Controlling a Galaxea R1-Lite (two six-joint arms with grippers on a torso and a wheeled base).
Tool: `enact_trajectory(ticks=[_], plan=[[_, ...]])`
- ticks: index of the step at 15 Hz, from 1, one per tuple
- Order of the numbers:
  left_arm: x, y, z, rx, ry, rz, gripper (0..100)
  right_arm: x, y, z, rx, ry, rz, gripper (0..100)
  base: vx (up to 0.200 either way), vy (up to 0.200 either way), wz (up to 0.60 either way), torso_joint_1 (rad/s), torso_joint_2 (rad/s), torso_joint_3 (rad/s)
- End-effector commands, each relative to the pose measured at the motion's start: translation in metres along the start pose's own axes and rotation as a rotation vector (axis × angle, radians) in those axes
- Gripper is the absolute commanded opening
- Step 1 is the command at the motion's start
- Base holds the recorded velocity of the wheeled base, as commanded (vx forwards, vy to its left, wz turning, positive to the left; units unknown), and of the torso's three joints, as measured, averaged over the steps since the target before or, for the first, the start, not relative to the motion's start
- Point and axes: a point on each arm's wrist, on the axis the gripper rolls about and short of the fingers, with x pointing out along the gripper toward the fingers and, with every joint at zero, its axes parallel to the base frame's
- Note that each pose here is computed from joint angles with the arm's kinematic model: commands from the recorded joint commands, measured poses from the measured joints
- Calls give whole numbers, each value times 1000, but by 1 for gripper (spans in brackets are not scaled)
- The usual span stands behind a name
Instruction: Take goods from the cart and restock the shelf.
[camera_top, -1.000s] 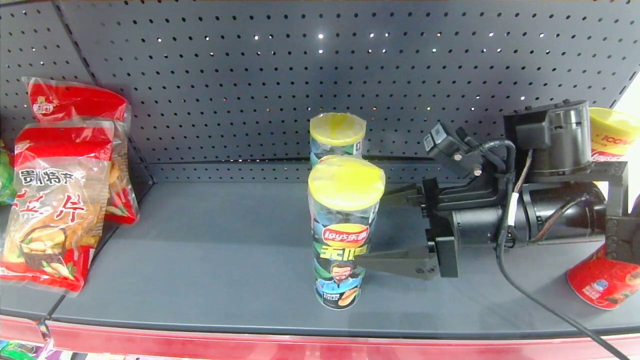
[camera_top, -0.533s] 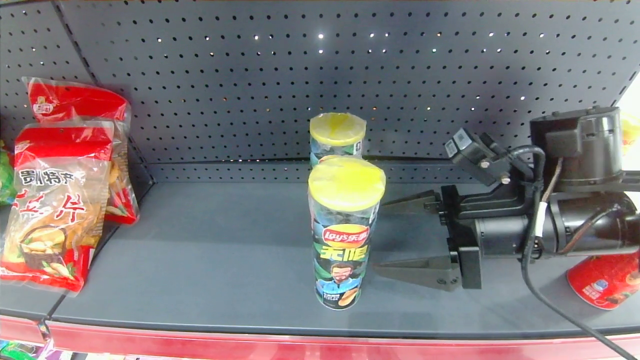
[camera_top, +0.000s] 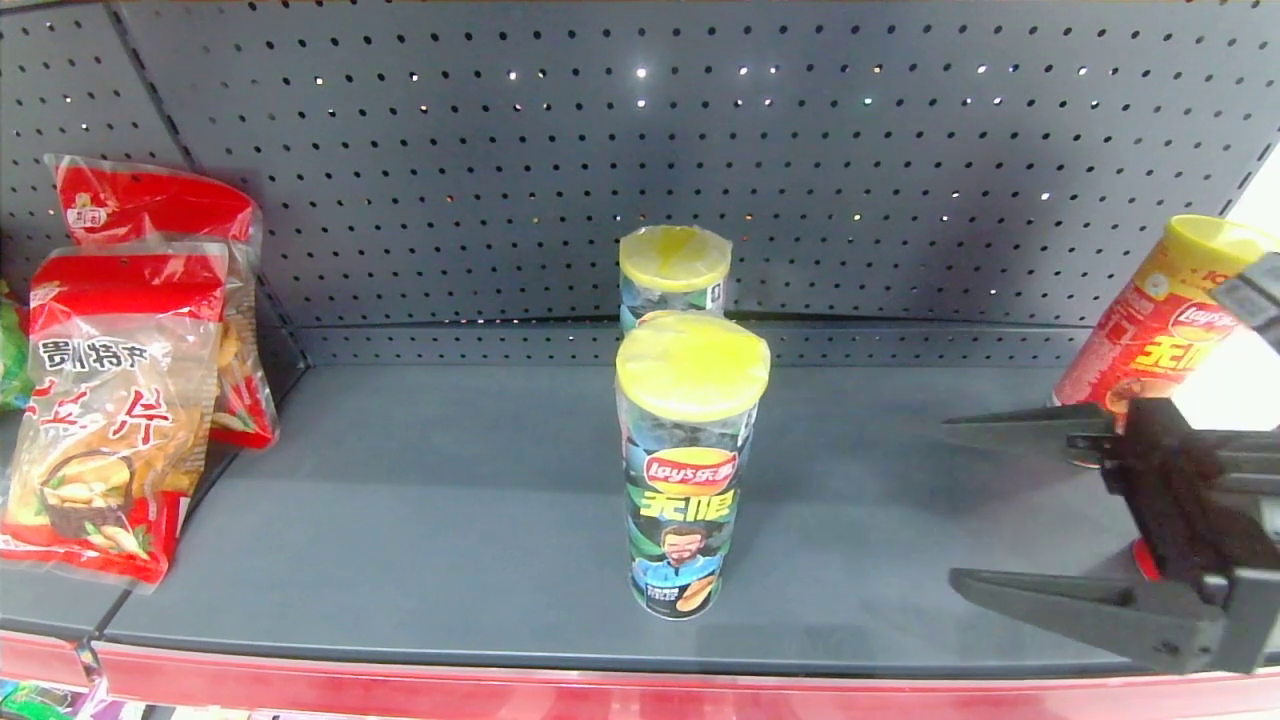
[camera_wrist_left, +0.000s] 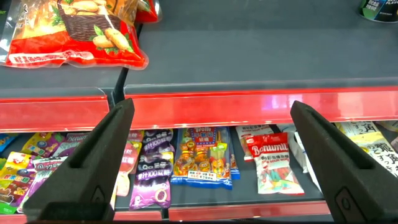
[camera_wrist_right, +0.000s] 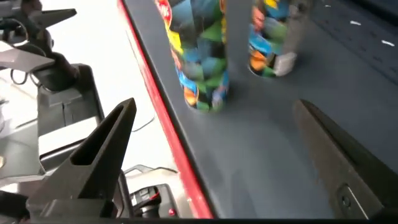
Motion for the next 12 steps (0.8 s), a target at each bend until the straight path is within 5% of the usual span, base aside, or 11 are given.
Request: enact_trajectory(ticks=[1, 9, 12], plan=[[0, 0, 0, 0, 1, 0, 100, -57, 29, 4, -41, -88, -127, 100, 0, 0, 0, 0, 0, 0], [0, 0, 0, 0, 1, 0, 100, -156, 107, 13, -102, -362, -375, 100, 0, 0, 0, 0, 0, 0], [0, 0, 0, 0, 1, 0, 100, -170, 118, -2, 83, -408, -725, 100, 0, 0, 0, 0, 0, 0]])
